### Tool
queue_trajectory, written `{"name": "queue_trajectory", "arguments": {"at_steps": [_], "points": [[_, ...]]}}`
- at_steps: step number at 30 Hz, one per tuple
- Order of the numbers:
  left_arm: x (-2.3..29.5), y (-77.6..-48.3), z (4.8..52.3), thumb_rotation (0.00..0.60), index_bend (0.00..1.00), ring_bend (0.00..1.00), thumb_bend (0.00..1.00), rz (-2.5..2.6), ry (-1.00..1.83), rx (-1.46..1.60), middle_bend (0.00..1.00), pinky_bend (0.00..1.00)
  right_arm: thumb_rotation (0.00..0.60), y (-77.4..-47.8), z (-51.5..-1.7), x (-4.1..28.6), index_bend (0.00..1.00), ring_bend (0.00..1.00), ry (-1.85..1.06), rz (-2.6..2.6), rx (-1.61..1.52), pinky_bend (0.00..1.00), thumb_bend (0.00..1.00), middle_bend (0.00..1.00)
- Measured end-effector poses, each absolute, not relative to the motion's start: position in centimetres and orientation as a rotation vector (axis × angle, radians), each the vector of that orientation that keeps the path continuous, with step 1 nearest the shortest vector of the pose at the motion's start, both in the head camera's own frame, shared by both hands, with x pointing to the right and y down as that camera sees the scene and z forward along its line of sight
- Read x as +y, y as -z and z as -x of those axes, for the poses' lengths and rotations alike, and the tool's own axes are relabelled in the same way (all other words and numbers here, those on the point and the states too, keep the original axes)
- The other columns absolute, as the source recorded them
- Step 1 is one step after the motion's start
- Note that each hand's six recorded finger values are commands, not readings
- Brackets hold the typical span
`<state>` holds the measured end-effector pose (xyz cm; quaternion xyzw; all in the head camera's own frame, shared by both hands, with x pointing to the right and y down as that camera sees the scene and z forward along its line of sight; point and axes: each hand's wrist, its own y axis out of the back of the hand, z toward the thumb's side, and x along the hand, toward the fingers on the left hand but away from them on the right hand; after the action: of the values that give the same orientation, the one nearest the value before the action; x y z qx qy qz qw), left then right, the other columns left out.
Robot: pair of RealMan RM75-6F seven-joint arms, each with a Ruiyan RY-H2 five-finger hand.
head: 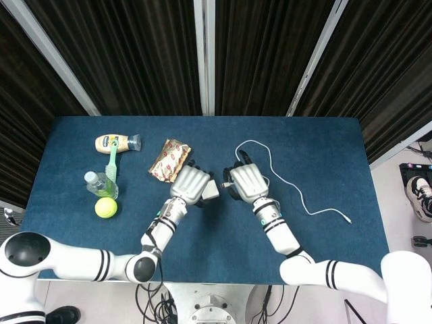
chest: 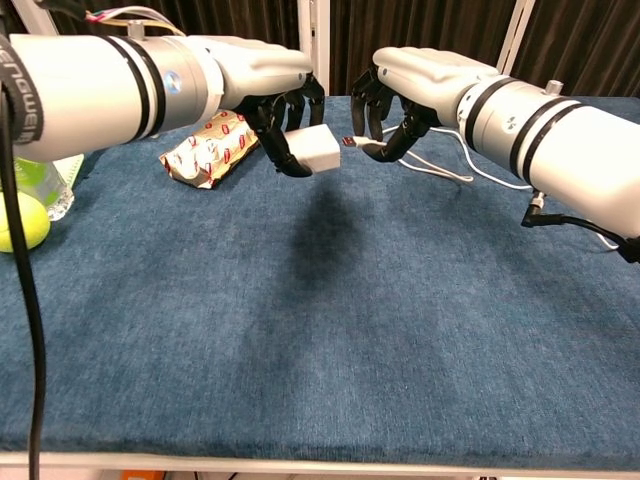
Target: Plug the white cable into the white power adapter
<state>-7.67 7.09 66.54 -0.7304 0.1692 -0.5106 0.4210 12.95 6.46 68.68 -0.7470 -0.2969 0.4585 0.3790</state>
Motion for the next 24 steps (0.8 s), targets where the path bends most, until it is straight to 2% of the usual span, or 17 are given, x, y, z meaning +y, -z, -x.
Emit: {"name": "queue_trajectory", "arguments": {"at_steps": [24], "points": [[6.92, -66.81, 6.79, 0.488, 0.42, 0.34, 0.24, 1.821, 1.296, 0.396, 0.48, 0.19, 0.6, -68.91, -12.77, 6.65, 0.69, 0.33, -1.178, 1.916, -0.758, 0.0, 0.37, 0.55]]}}
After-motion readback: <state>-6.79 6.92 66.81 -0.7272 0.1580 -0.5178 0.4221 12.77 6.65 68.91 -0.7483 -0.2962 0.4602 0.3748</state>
